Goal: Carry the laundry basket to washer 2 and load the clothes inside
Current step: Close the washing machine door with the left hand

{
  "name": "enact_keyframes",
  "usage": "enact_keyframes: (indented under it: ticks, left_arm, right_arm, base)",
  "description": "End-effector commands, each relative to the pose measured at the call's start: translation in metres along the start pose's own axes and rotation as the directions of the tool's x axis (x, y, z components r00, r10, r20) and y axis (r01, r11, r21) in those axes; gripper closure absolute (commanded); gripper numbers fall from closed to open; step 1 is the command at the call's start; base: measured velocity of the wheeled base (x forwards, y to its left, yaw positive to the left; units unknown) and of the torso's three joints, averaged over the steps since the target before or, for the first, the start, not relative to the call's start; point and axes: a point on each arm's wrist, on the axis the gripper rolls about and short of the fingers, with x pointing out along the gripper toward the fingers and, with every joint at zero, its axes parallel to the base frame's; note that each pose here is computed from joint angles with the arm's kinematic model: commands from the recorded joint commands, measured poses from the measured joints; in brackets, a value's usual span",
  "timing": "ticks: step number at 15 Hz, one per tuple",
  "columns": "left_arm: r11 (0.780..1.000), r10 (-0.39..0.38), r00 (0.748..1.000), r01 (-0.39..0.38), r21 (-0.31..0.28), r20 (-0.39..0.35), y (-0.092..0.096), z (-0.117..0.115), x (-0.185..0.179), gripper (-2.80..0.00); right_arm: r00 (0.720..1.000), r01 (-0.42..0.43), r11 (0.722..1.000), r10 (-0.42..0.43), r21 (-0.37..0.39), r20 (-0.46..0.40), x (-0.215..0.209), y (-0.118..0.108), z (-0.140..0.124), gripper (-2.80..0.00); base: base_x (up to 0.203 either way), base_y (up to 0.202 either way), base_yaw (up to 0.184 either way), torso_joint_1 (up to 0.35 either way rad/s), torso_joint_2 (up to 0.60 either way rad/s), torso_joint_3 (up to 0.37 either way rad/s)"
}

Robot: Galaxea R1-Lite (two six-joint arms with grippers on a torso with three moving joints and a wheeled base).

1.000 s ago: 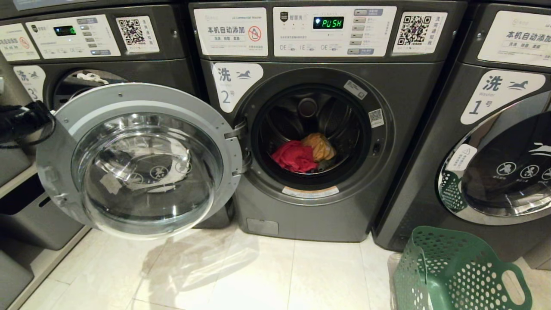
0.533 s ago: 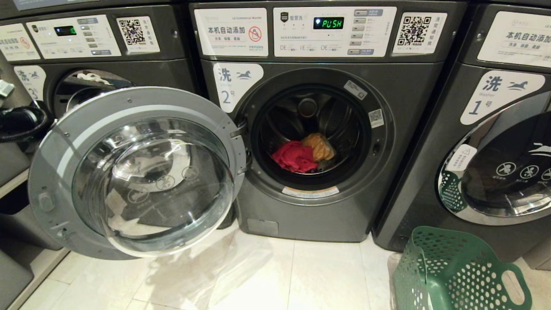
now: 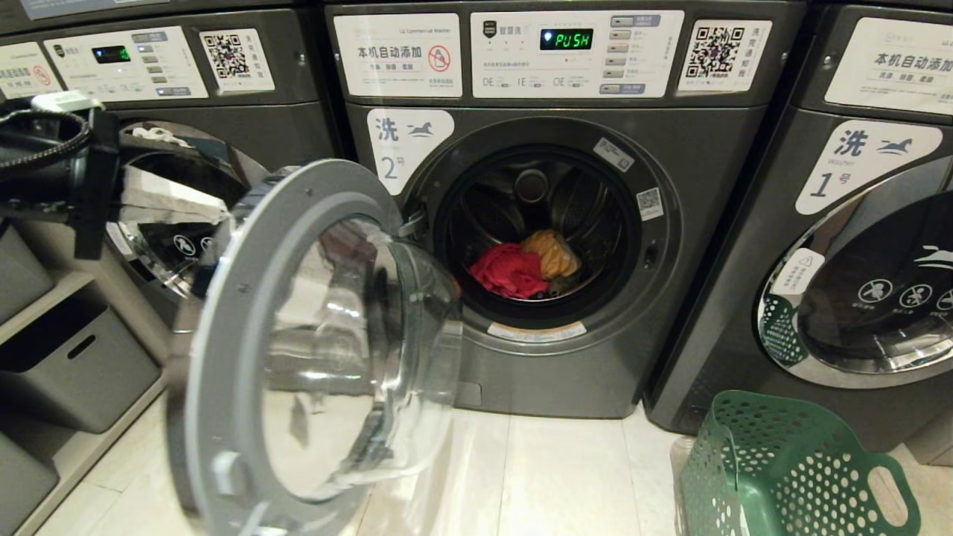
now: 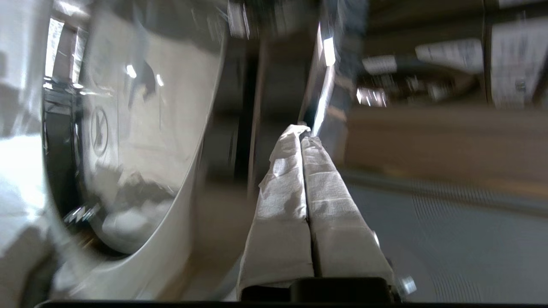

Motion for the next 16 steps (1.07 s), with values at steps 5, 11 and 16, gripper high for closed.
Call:
enact_keyframes:
  ticks: [5, 11, 16]
  left_arm:
    - [0.997, 0.03, 0.993, -0.037, 0.061, 0.114, -0.053, -0.049, -0.024, 0.0]
    - [0.821, 0.144, 0.924, -0.311, 0.478, 0.353, -0.037, -0.102, -0.048, 0.0]
    - [0.774, 0.179, 0.853, -0.43, 0.464, 0.49, -0.009, -0.177, -0.098, 0.0]
  right_arm:
    - [1.0, 0.0, 1.0, 0.0, 0.005, 0.002, 0.0, 0.0, 0.0, 0.0]
    - [1.0, -0.02, 1.0, 0.02, -0.001, 0.004, 0.0, 0.0, 0.001, 0.0]
    - [0.999, -0.036, 0.999, 0.036, -0.003, -0.015, -0.001, 0.001, 0.0, 0.0]
  base:
    - [0.0, 0.0, 0.0, 0.0, 0.0, 0.0]
    - [0.0, 0.0, 0.0, 0.0, 0.0, 0.0]
    - [0.0, 0.0, 0.0, 0.0, 0.0, 0.0]
